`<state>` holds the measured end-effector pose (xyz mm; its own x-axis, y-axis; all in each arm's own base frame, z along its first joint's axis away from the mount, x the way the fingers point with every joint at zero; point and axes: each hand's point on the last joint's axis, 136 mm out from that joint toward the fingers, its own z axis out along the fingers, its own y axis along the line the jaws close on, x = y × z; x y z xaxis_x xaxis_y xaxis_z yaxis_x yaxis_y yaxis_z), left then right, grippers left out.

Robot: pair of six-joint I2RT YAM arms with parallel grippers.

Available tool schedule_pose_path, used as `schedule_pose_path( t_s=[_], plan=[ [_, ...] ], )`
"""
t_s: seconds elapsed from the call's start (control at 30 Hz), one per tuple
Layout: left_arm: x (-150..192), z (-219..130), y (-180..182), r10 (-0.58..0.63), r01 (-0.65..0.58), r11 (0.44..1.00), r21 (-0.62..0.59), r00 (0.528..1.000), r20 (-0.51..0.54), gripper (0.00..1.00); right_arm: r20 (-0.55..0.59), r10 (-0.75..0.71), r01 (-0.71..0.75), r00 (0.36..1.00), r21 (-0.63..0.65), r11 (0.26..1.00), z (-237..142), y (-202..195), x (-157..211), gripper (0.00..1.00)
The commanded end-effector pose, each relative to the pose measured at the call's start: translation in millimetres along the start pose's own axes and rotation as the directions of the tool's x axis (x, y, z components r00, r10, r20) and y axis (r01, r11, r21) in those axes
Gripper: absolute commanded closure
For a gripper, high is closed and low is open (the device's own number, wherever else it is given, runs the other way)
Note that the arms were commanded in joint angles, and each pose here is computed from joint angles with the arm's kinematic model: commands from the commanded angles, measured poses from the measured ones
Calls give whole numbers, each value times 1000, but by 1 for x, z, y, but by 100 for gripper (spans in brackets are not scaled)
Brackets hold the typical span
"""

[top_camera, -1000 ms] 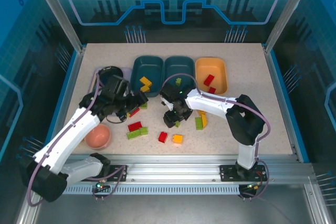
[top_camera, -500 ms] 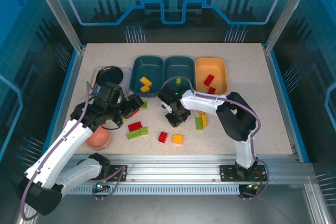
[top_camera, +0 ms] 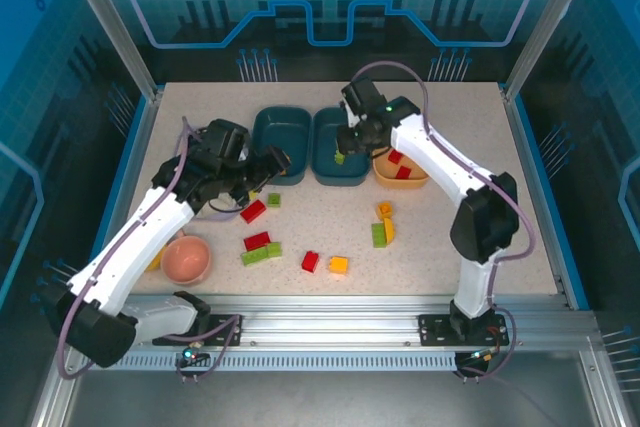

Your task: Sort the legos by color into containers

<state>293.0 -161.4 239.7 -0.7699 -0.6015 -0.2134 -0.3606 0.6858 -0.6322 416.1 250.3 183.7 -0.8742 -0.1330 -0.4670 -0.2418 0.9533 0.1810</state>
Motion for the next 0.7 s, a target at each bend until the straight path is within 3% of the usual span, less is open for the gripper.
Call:
schedule_pose_path(
  t_s=[0.0, 0.27, 0.37, 0.53, 0.67],
  plan=[
    [-10, 7, -16, 41, -42, 999, 16, 999, 15, 14, -133, 57, -64, 989, -48, 997, 43, 8, 10, 82],
    [-12, 24, -12, 30, -31, 999, -30, 1000, -4, 14, -268, 141, -164, 953, -64, 984, 109, 12, 12, 79],
    [-11, 22, -4, 16, -16, 998, -69, 1000, -6, 14, -308, 170, -192, 936, -44, 980, 124, 9, 20, 74],
    [-4, 19, 11, -6, 4, 993, -117, 1000, -17, 14, -310, 177, -202, 934, -51, 978, 124, 10, 20, 61],
    [4, 17, 21, -31, 24, 989, -144, 999, -44, 15, -268, 160, -182, 950, -61, 981, 102, 13, 7, 48]
  ],
)
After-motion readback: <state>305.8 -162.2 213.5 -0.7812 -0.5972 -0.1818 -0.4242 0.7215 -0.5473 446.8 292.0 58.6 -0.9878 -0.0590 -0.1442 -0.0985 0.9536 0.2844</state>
